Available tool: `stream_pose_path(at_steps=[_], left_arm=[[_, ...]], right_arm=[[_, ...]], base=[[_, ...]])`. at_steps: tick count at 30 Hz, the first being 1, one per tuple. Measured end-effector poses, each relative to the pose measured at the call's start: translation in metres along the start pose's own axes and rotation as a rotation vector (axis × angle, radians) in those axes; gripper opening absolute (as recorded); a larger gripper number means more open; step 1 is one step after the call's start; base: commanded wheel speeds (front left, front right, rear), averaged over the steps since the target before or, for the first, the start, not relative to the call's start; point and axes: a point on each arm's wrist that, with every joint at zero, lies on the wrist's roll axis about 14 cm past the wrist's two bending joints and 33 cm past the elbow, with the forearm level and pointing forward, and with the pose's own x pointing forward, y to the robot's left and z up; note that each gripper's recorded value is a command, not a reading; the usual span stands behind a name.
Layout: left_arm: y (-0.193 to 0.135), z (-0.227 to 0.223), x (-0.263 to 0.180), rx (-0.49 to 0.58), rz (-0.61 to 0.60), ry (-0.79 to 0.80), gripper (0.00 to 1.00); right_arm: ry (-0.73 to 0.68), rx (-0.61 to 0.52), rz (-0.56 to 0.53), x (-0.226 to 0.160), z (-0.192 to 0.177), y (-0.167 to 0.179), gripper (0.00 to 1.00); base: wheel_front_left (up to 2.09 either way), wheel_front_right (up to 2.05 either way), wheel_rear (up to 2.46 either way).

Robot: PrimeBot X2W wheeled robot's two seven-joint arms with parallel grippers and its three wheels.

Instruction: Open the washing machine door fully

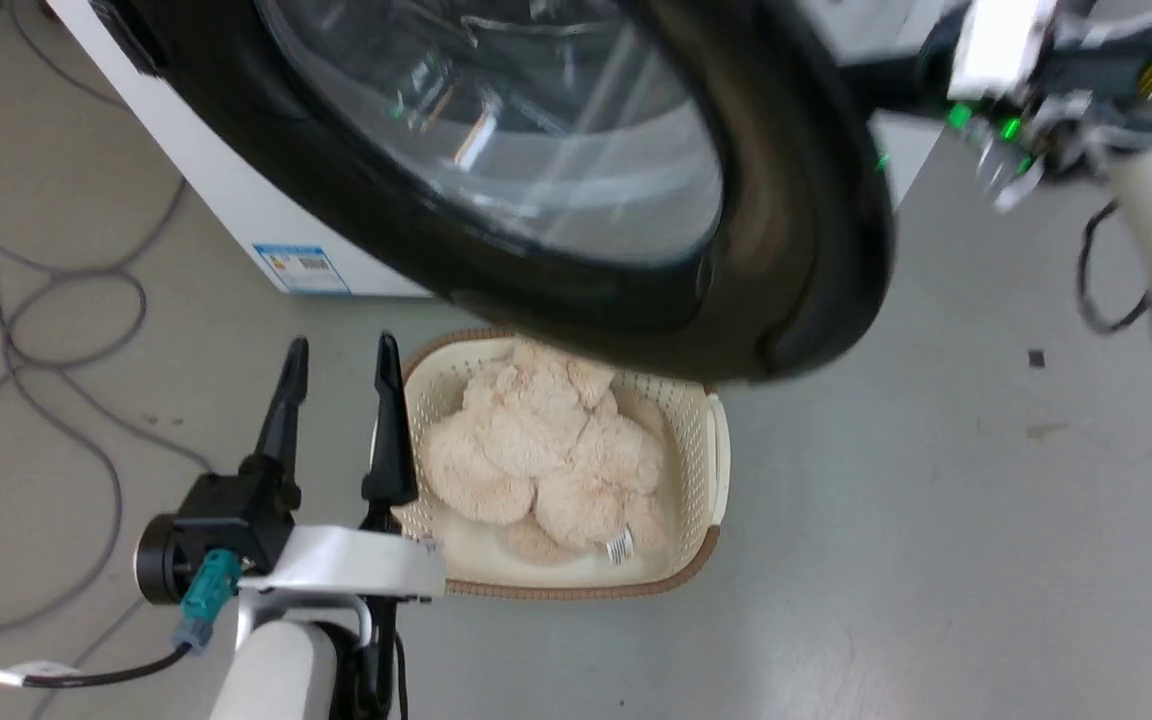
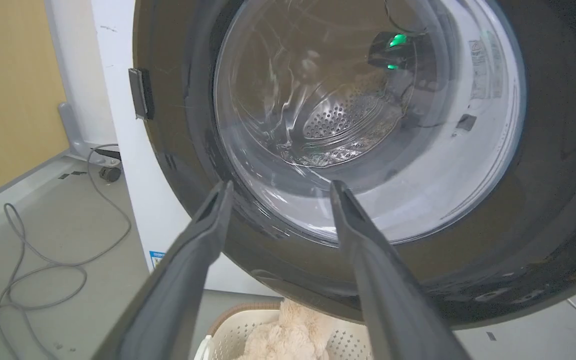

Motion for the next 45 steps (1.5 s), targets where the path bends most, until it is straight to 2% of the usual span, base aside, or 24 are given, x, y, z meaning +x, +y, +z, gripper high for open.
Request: stream_pose_path(at_steps=[21,29,34,37,38,41,45], left_arm=[[0.01,0.01,-0.052,0.064,0.006,0.014,1.0],[0.011,0.015,-0.062,0.076,-0.002,0.005,1.0],[0.01,0.016,-0.068,0.081,-0.009,0.004,1.0],[0.01,0.018,-0.068,0.081,-0.009,-0.002,1.0],[0.01,0.019,-0.068,0.081,-0.011,-0.004,1.0],[0.008,0.018,-0.07,0.079,-0.015,-0.002,1.0],[0.004,0.015,-0.071,0.076,-0.028,0.006,1.0]], right_arm=[[0.206,-0.068,0.233,0.009,-0.13,0.077,0.0],[0.247,-0.058,0.297,0.011,-0.162,0.094,0.0],[0.075,0.014,0.356,0.004,-0.154,0.096,0.0],[-0.044,0.089,0.373,-0.003,-0.152,0.085,0.0],[-0.095,0.122,0.369,-0.007,-0.151,0.077,0.03],[-0.235,0.216,0.341,-0.021,-0.154,0.051,1.0],[-0.466,0.325,0.264,-0.047,-0.155,0.01,1.0]], base=[[0.0,0.0,0.0],[0.0,0.0,0.0],[0.0,0.0,0.0],[0.0,0.0,0.0],[0.0,0.0,0.0],[0.0,0.0,0.0],[0.0,0.0,0.0]])
